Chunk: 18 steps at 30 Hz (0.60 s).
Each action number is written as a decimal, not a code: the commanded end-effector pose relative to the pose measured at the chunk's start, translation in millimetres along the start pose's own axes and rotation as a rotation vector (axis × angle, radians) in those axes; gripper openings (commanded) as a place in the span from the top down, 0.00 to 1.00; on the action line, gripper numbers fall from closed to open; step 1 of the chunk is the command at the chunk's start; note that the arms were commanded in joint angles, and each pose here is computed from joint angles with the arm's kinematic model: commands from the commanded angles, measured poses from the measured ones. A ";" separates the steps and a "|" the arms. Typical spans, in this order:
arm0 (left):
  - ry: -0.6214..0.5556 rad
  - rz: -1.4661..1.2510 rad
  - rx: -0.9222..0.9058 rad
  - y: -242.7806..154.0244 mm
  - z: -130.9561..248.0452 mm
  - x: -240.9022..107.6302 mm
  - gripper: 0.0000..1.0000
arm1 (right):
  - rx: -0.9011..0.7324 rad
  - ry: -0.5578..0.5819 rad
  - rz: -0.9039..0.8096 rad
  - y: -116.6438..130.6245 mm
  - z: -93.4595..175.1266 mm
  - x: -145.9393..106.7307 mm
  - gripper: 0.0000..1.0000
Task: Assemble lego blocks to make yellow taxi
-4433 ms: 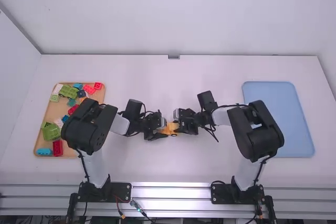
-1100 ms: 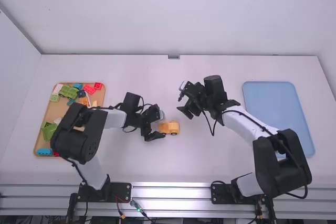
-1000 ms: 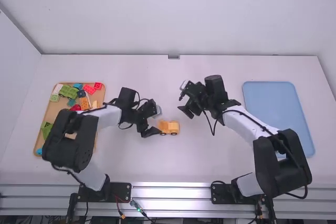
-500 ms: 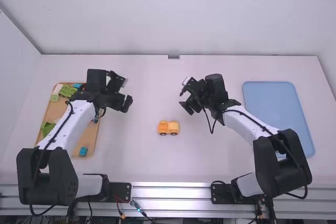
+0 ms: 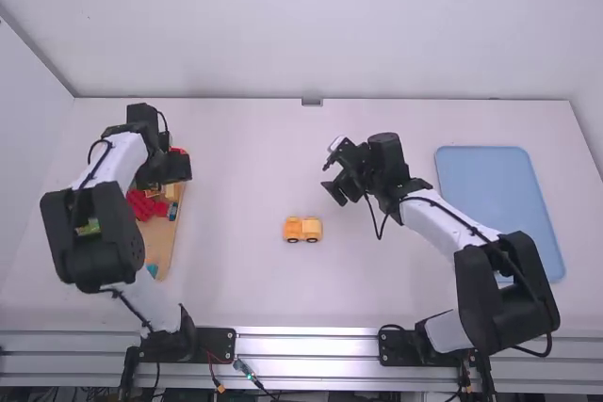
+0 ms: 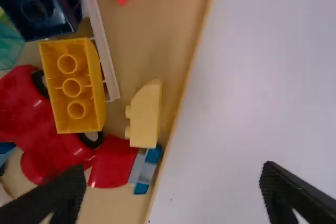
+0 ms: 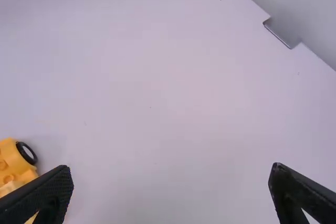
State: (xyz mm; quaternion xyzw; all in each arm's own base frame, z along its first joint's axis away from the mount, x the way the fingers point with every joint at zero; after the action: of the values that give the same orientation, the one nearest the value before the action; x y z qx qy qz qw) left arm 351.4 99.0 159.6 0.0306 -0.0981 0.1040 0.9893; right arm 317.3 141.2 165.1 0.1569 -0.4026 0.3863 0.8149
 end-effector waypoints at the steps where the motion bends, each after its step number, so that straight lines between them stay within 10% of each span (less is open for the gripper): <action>1: 0.020 0.020 0.017 1.7 -6.0 10.3 0.29 | -0.011 -0.027 -0.004 -2.4 3.5 10.3 0.01; 18: 0.073 0.029 0.085 14.8 -34.6 5.9 0.39 | -0.010 -0.026 -0.003 -2.0 3.4 10.3 0.01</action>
State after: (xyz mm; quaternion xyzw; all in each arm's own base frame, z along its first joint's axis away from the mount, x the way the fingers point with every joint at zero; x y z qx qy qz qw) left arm 367.0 111.6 136.3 0.0660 -0.0758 0.1171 0.9880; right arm 317.4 141.0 165.0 0.1568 -0.4021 0.3828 0.8168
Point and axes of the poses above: each hand's point on the last joint's axis, 136 mm out from that joint toward the fingers, its own z axis back along the fingers, its own y axis along the line the jaws close on, x = y × z, the point moved 10 cm from there along z, back along the fingers, and after that the axes turned 6 degrees about -z, right-handed, at the moved point
